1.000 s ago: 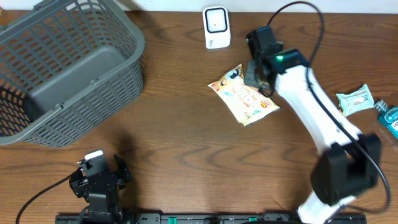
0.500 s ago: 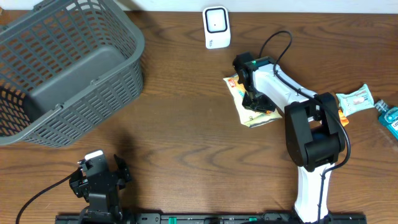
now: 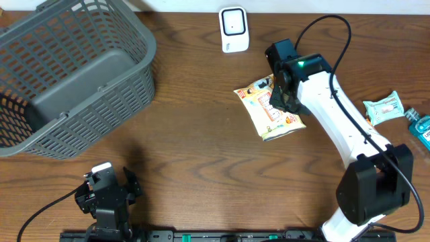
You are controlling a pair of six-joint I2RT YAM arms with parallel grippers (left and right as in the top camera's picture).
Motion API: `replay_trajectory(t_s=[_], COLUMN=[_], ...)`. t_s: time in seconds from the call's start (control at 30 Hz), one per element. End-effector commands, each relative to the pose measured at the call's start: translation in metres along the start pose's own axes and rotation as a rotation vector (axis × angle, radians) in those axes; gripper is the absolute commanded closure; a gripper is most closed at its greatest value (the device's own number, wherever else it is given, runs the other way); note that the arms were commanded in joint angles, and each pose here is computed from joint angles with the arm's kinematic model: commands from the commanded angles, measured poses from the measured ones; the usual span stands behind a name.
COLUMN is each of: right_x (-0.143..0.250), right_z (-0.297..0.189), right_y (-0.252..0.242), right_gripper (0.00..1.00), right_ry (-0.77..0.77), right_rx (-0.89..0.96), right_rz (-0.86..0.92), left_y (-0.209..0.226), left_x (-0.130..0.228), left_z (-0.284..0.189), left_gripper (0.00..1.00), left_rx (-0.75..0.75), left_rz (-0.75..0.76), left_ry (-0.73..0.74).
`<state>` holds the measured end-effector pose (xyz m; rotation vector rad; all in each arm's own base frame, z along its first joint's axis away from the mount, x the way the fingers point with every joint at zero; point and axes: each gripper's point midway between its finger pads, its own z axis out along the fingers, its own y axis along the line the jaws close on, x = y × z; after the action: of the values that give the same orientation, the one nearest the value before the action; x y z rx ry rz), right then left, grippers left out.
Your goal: Scan the item barcode
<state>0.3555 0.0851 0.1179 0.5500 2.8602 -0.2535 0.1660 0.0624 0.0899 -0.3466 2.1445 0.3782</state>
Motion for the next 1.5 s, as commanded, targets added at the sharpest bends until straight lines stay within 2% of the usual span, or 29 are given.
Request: replay_trajectory(t_s=[0.0,0.27,0.5,0.53,0.7,0.73,0.77,0.8,1.0,1.3,1.47], right_x=[0.018,0.063,0.05,0.047,0.035,0.034,0.032,0.028,0.0,-0.006,-0.011], right_z=[0.028,0.092,0.072,0.065,0.035,0.031,0.028,0.028,0.033,0.038,0.052], right_y=[-0.001,-0.022,-0.012,-0.007,0.035,0.041,0.044,0.047,0.042,0.055,0.063], right_gripper=[0.88,0.95,0.99,0.94,0.51,0.22,0.08,0.01,0.01,0.01,0.01], right_ry=[0.058,0.148,0.15,0.153,0.174,0.174,0.17,0.153,0.013,-0.032,-0.074], right_rx=[0.059,0.174,0.121,0.096,-0.133,-0.159,-0.174,-0.184,-0.116,-0.162,-0.166], right_rz=[-0.005,0.115,0.019,-0.001,-0.24,-0.256,-0.256,-0.253,-0.317,-0.361,-0.484], left_y=[0.002,0.002,0.002,0.002,0.002,0.002,0.002,0.002,0.002,0.002,0.002], left_x=[0.015,0.015,0.015,0.015,0.015,0.015,0.015,0.015,0.015,0.015,0.015], left_z=[0.003,0.003,0.003,0.003,0.003,0.003,0.003,0.003,0.003,0.003,0.003], left_gripper=[0.0,0.0,0.0,0.0,0.0,0.0,0.0,0.0,0.0,0.0,0.0], left_rx=[-0.014,-0.014,-0.014,-0.014,-0.014,-0.014,-0.014,-0.014,-0.014,-0.014,-0.014], left_rz=[0.02,0.02,0.02,0.02,0.02,0.02,0.02,0.02,0.02,0.02,0.02], left_ry=[0.047,0.047,0.047,0.047,0.047,0.047,0.047,0.047,0.047,0.047,0.047])
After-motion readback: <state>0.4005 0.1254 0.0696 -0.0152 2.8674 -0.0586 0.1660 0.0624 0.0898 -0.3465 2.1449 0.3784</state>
